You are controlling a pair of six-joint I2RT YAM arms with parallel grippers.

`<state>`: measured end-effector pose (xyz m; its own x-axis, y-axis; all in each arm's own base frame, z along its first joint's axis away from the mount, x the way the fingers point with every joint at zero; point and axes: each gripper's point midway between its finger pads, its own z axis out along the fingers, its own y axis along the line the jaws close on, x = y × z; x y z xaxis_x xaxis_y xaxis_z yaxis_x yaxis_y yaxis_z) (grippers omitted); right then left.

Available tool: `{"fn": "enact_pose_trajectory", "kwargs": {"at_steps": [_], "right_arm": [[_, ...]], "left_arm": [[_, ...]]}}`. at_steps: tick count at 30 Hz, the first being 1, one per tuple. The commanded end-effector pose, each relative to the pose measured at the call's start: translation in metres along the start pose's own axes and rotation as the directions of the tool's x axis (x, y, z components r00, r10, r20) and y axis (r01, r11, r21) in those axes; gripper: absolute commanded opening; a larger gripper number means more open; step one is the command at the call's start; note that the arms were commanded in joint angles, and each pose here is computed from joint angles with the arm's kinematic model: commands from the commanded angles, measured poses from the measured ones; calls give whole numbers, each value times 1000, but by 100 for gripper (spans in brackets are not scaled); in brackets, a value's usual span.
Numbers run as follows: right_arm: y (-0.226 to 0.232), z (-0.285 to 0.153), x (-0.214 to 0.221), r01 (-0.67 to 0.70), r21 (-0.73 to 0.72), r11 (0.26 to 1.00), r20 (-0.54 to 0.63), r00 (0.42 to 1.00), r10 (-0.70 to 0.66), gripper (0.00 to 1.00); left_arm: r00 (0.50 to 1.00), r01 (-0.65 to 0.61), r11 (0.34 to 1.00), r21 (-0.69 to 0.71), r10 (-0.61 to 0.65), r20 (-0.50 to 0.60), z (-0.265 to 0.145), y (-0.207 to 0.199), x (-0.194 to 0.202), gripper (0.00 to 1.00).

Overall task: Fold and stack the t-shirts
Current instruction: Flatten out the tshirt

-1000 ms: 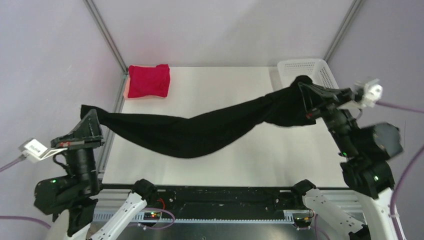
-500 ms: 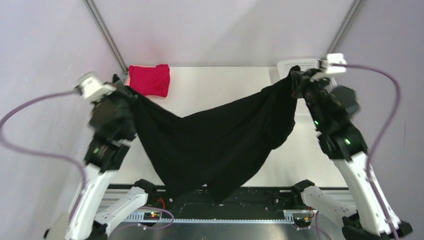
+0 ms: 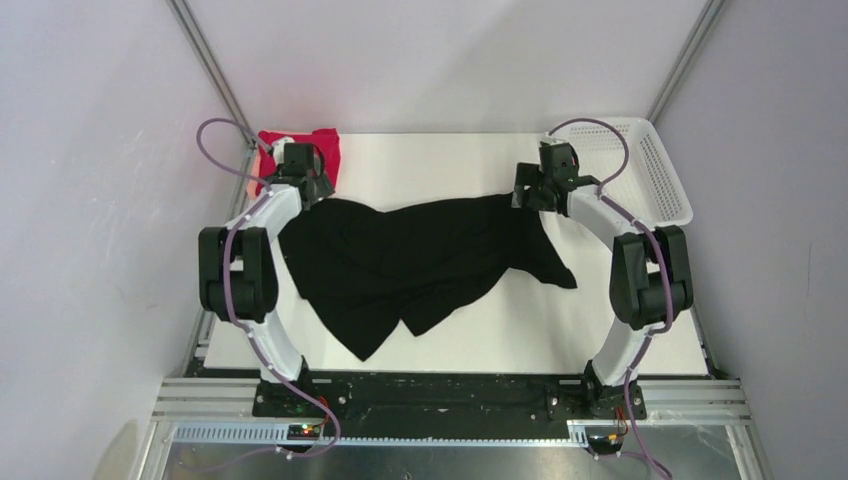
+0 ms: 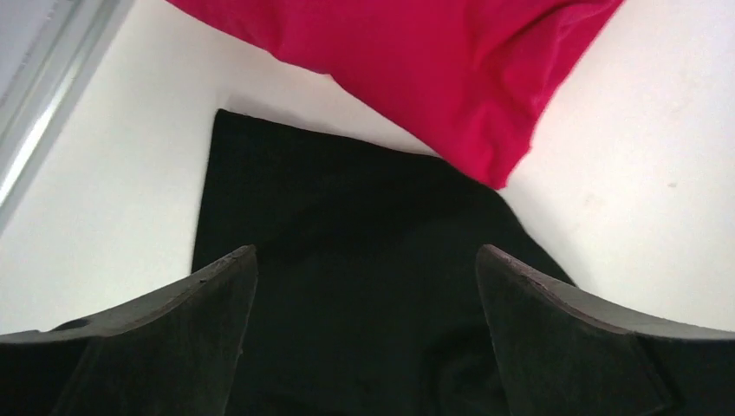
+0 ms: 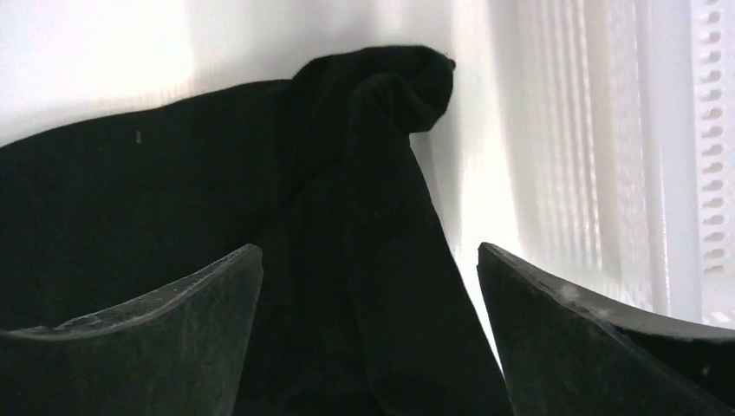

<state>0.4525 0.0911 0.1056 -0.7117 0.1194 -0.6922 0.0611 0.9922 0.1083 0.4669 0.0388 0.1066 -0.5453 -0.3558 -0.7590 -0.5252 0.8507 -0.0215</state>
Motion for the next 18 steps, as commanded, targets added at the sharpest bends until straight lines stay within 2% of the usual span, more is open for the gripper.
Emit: {"fn": "enact_pose_trajectory", "kwargs": {"at_steps": [1, 4, 5, 6, 7, 9, 12, 13, 15, 18], "right_arm": [[23, -37, -80, -15, -67, 998, 218, 976, 29, 99], [26, -56, -81, -23, -68, 997, 245, 969, 39, 99], [27, -71, -88, -32, -78, 996, 276, 960, 52, 99], [27, -74, -79, -49, -82, 995, 270, 960, 69, 99], [28, -93, -87, -75, -110, 991, 310, 945, 106, 100], [27, -105, -66, -107, -157, 982, 305, 940, 151, 99], [34, -136, -51, -123, -280, 952, 328, 920, 215, 99], [31, -132, -34, -149, -285, 947, 294, 926, 235, 99], [26, -144, -21, -175, -304, 937, 270, 927, 261, 100], [11, -143, -9, -252, -284, 925, 228, 919, 320, 99]], "left_arm": [[988, 106, 976, 192, -125, 90, -40, -33, -59, 100], [987, 123, 966, 227, -143, 74, -59, -31, -49, 100], [982, 133, 958, 256, -162, 97, -77, -28, -56, 100], [985, 126, 957, 260, -152, 82, -83, -27, -42, 100], [979, 133, 947, 291, -171, 108, -104, -25, -47, 100], [980, 120, 937, 327, -165, 112, -131, -22, -26, 100], [989, 66, 916, 396, -113, 97, -171, -21, 32, 100], [993, 52, 909, 414, -92, 77, -177, -22, 48, 100], [1000, -5, 880, 476, -4, 18, -199, -23, 105, 100], [991, -56, 849, 525, 110, -71, -218, -20, 166, 100]]}}
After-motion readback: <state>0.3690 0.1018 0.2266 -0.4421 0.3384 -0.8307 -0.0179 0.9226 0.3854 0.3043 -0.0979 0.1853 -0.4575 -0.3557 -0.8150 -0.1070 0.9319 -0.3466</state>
